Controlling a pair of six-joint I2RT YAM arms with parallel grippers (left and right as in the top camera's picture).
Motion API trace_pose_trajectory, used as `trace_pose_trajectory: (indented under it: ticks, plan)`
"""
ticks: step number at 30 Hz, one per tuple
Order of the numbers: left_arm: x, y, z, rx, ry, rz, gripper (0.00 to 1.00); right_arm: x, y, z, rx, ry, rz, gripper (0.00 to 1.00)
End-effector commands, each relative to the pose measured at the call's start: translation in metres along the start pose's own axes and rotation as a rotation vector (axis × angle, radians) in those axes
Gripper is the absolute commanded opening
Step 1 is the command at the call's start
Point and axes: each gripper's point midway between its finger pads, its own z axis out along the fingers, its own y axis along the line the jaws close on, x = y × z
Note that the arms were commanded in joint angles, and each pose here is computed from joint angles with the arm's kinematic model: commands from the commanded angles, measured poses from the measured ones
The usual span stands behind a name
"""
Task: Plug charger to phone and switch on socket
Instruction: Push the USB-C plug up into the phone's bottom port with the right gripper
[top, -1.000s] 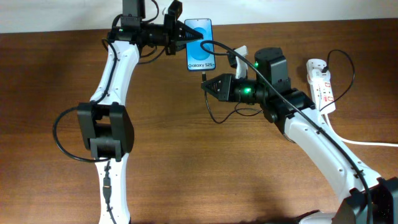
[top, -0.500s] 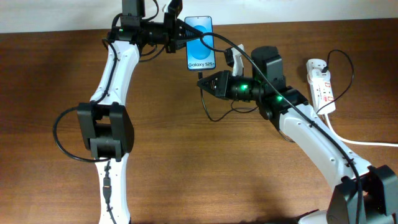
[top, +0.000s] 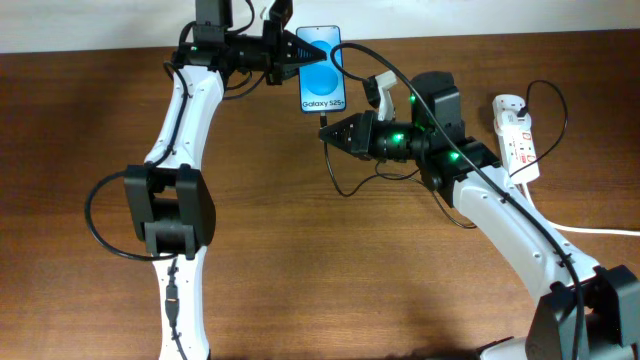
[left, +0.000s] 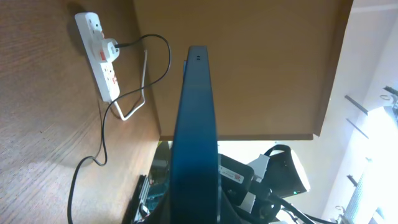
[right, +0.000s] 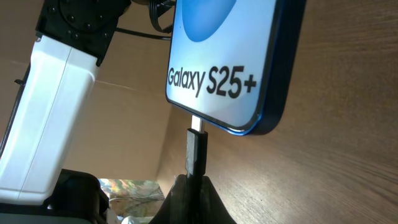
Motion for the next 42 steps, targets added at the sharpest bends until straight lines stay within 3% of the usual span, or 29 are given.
trace_pose_trajectory:
  ticks: [1,14,31,42]
  plan:
    - [0.006,-0.015,0.001,0.03,0.032,0.025,0.0,-0.002,-0.002,-0.001,0.001,-0.008,0.004,0.04]
    - [0.009,-0.017,0.007,0.04,0.052,0.025,0.0,-0.021,-0.005,-0.003,0.039,-0.098,-0.076,0.04]
    - [0.007,-0.017,0.002,0.038,0.042,0.05,0.0,0.006,0.0,-0.002,-0.02,0.033,-0.034,0.04]
    - [0.007,-0.017,0.002,0.039,0.043,0.049,0.0,-0.01,-0.011,-0.015,0.002,-0.017,-0.019,0.04]
